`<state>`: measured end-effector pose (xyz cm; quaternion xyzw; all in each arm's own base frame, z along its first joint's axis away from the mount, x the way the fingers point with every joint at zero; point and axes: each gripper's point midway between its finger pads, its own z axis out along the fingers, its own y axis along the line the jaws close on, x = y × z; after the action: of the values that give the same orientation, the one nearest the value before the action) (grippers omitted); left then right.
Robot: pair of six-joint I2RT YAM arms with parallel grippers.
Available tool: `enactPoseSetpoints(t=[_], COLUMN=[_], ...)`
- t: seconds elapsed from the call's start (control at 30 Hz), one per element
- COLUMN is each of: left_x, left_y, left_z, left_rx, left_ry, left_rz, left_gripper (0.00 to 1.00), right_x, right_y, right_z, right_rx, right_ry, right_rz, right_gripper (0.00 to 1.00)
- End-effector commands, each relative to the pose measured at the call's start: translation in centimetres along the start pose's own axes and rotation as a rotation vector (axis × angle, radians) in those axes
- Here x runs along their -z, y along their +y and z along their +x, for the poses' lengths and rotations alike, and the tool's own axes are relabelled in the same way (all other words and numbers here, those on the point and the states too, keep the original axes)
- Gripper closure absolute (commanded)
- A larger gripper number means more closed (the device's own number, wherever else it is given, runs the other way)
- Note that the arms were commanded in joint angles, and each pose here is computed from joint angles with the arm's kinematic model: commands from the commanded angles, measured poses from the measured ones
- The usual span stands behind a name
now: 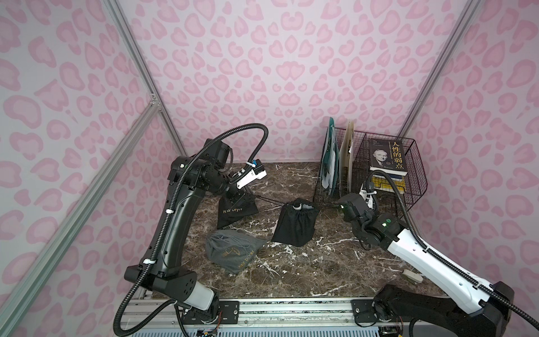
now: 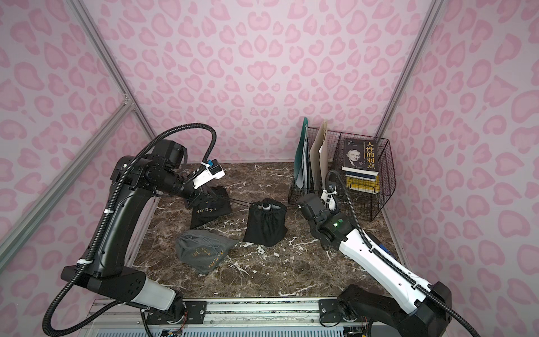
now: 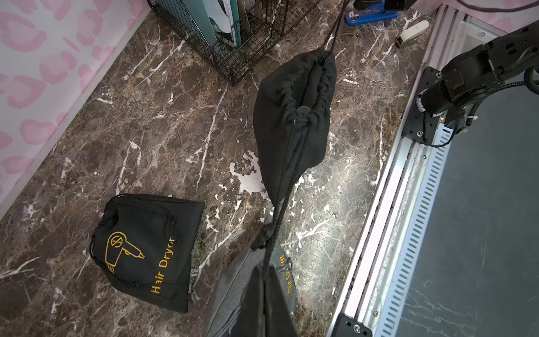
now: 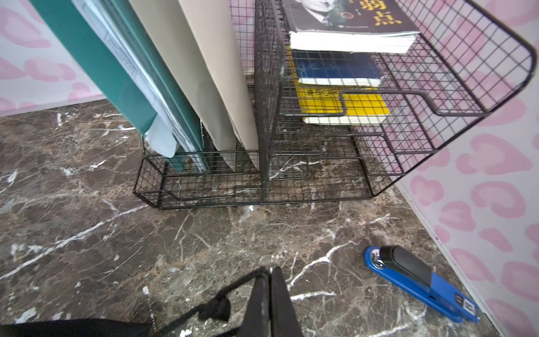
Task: Pack away hair dryers
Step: Pull the drawstrings on both sides of the drawstring bag.
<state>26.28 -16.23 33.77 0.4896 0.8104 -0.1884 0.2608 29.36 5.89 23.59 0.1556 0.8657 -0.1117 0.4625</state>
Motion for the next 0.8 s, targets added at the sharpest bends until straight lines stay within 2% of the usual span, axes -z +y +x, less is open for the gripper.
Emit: enactPoseSetpoints(t=[0.0,0.47,0.77], left_x=[0.5,0.8,1.5], left_y=[0.6,2.8,4.4], left_z=[0.6,4.9,5.8], left_rx=[-0.017,0.089,0.131], left_ry=[-0.013,-0.008,-0.025], left_rz=[-0.02,-0.005,-0.034], left_gripper=[0.98,0.98,0.98], right_x=[-0.2,-0.5,-0.9], right_y=[-2.3,-6.5,-8.5], right_z=[-0.7,-1.2,-1.1], right_rx=[0.032,0.012,0.01], right_ry=[-0.035,-0.047,-0.044], right_rz=[0.088,0.187,0.238], right_gripper=[1.0,1.0,1.0])
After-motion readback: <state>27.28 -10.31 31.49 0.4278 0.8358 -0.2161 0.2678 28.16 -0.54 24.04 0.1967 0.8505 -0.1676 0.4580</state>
